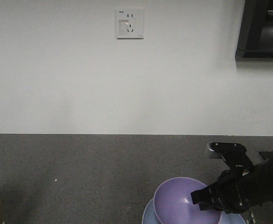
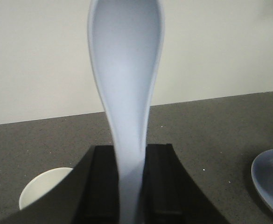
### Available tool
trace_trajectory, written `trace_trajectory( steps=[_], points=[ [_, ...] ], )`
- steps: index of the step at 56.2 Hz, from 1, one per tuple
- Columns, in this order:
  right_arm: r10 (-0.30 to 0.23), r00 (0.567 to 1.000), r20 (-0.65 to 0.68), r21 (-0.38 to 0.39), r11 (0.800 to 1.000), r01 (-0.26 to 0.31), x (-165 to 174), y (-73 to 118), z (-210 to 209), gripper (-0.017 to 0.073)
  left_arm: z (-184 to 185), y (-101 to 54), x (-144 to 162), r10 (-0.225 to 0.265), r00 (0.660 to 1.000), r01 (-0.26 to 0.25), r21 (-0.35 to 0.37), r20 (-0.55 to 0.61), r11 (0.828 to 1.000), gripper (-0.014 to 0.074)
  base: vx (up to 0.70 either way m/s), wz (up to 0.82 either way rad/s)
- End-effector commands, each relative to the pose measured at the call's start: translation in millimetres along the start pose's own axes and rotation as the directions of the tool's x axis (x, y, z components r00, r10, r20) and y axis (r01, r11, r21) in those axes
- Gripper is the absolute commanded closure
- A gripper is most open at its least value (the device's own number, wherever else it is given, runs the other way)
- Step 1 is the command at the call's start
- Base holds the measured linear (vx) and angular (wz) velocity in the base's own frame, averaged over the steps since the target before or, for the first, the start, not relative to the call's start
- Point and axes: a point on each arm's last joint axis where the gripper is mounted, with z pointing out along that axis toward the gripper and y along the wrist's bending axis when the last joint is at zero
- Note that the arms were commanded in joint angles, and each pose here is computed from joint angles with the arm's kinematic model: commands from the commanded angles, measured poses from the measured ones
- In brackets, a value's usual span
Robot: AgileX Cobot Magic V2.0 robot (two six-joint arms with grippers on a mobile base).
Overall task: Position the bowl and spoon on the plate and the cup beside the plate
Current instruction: 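Open the right gripper and raise it off the bowl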
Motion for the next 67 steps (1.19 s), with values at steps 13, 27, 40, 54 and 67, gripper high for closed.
trace_trajectory(
  steps=[13, 27, 40, 54, 67],
  points=[
    [0.003, 0.995, 0.097, -0.002, 1.0, -0.003, -15, 2.8, -11, 0.0536, -2, -0.5, -11, -0.02, 0.998, 0.02, 0.002, 0.062, 1.0, 0.0596, 0.0, 0.0],
    [0.001, 0.995, 0.098, -0.004, 1.0, 0.0, -15, 3.0, -11, 0.0362, -2, -0.7, -10, -0.02, 0.998, 0.02, 0.004, 0.055, 1.0, 0.0596, 0.0, 0.0],
    [0.007, 0.995, 0.099, -0.008, 1.0, -0.006, -15, 3.3, -11, 0.0127, -2, -0.7, -10, -0.02, 0.998, 0.02, 0.005, 0.054, 1.0, 0.0596, 0.0, 0.0],
    [-0.089, 0.99, 0.108, 0.03, 0.996, 0.087, -19, 2.1, -15, -0.0003, -2, -0.9, -9, -0.02, 0.999, 0.02, 0.007, 0.045, 1.0, 0.0596, 0.0, 0.0],
    [-0.261, 0.953, 0.154, 0.161, 0.958, 0.236, -34, 4.2, -58, -0.0001, -2, -1.1, -9, -0.02, 0.999, 0.02, 0.009, 0.038, 1.0, 0.0596, 0.0, 0.0]
  ],
)
